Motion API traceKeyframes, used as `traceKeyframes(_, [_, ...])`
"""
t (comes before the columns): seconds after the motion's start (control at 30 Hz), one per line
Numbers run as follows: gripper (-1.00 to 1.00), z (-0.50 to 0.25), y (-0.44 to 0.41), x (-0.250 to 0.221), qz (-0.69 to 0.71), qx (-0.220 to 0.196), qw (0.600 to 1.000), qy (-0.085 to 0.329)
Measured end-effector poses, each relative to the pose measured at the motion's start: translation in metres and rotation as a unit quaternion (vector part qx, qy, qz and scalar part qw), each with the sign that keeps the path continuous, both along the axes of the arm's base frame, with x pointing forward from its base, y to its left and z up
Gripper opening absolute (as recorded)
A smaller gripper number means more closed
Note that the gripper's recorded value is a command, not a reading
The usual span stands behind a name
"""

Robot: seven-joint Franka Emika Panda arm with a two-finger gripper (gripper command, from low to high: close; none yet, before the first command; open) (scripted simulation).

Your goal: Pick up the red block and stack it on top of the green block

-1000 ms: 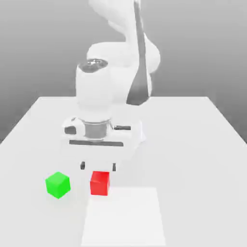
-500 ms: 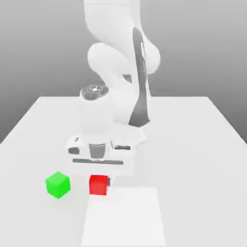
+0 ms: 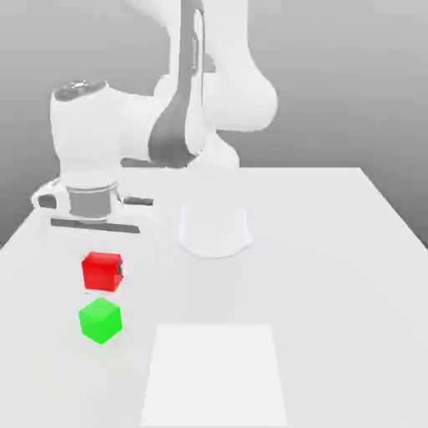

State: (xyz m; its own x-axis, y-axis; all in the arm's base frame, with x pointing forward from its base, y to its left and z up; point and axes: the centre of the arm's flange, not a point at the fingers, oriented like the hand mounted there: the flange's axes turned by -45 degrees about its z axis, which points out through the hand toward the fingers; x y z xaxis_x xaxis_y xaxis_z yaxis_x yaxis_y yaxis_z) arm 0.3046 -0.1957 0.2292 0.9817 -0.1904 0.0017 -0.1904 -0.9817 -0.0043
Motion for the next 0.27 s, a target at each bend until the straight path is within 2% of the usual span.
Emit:
traceKeyframes(0.17, [-1.0,-0.043,-0.002,-0.001,-0.001,-0.001,1.0,0.001])
traceKeyframes(0.2, [1.0,-0.048,-0.002,-0.002,-0.001,-0.001,1.0,0.001])
traceKeyframes(0.27, [1.0,-0.048,-0.002,-0.002,-0.001,-0.001,1.0,0.001])
